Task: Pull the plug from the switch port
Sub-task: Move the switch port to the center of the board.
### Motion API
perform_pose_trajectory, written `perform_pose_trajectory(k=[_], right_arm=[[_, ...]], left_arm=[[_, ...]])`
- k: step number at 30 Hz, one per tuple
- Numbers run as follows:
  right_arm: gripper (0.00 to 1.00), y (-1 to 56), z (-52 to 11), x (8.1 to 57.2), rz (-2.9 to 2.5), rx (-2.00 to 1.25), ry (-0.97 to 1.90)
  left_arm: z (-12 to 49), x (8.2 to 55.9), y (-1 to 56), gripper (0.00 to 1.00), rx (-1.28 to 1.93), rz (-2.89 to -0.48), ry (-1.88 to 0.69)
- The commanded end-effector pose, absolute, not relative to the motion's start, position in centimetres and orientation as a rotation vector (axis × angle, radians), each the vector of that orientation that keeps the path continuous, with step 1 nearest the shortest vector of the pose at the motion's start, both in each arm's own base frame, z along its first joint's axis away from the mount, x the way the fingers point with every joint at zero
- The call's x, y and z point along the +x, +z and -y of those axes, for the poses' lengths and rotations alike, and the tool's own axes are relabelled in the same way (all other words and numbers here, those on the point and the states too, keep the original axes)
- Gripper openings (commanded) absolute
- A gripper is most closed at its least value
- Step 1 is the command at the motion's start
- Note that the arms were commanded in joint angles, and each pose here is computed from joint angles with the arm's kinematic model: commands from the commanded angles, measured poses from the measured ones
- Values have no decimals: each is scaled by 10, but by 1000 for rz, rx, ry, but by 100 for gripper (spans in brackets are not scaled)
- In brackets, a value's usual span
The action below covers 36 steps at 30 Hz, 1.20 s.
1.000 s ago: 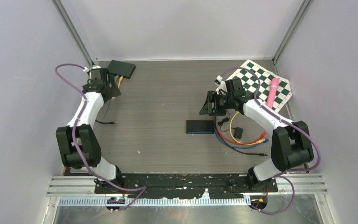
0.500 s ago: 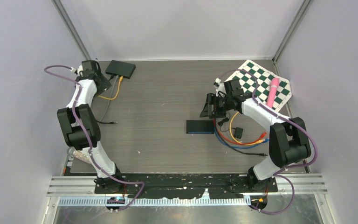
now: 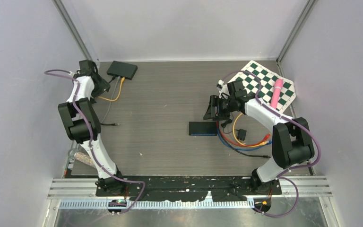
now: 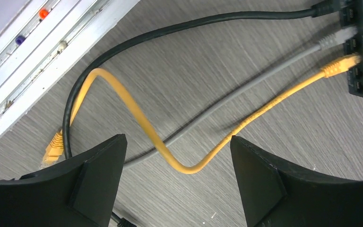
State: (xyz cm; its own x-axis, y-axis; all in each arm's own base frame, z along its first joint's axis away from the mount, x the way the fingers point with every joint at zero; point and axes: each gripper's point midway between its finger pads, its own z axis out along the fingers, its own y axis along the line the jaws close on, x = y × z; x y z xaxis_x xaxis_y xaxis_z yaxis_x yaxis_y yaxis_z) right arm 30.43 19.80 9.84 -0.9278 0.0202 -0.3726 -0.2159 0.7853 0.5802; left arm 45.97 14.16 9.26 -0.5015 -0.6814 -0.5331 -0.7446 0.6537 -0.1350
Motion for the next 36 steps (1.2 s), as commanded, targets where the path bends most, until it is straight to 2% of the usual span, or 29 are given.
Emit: perform_pose_trajectory(k=[1,3,15,19,31,33,36], right_arm=[[64,109,-202,310,-2588,-174,945],[64,109,-203,310,-2591,-175,956],[63,107,-205,310,-2595,-163,973],[63,106,-205,310,-2602,-157,975],[63,101,-207,309,-2616,-144,989],[63,100,-207,308,-2618,-144,989],[63,98,-206,307,-2623,-141,985]], left_arm=[[-140,450,83,81,-1156,-2334,116],[-137,448,78,76,-1148,-2343,102],[-99,425,66,21,-1010,-2440,-105],[-79,416,63,8,-988,-2454,-229],[-4,411,62,7,-859,-2481,-444],[7,410,61,8,-836,-2491,-467],[22,409,59,16,-800,-2505,-498]])
